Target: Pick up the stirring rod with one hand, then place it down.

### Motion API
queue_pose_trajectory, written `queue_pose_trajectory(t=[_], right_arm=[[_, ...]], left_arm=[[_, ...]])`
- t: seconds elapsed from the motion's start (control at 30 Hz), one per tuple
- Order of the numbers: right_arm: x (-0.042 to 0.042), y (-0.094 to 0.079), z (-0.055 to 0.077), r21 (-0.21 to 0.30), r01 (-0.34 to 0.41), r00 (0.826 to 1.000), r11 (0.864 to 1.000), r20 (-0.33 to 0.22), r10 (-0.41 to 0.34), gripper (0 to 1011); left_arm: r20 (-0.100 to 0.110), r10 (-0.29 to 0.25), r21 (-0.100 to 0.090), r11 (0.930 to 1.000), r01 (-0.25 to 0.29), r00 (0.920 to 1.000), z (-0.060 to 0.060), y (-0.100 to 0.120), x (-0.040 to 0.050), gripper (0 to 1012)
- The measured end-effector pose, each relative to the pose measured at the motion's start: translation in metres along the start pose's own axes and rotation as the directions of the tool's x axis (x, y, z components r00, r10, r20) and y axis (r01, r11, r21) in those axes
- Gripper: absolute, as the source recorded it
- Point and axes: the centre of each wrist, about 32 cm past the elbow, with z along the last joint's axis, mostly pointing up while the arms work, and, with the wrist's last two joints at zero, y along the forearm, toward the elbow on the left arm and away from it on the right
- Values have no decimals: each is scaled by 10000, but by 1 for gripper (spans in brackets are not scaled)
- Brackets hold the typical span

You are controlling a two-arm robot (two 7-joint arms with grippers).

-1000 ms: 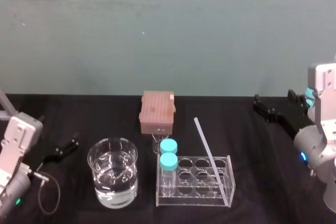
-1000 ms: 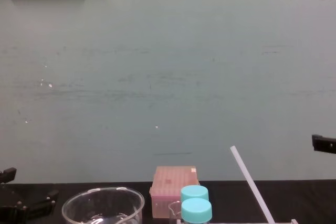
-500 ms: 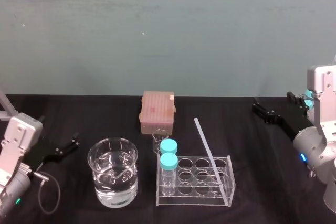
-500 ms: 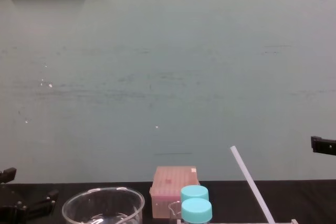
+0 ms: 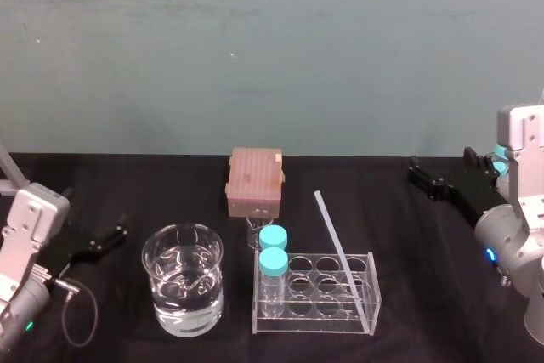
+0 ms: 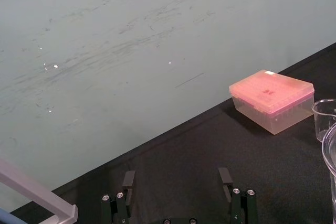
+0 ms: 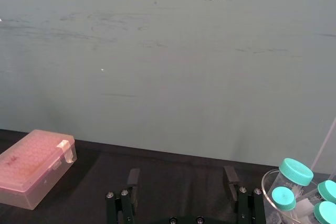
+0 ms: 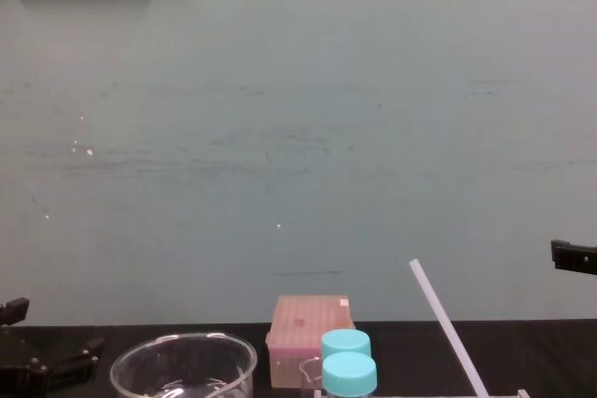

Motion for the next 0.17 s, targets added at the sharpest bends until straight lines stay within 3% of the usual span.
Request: queue_pose_trajectory(t=[0.17], right_arm=[[1,-1,1,6,-5,10000,10000,2,5,1002]], left_arm=[[0,0,0,10000,0,10000,0,0,0,1005]])
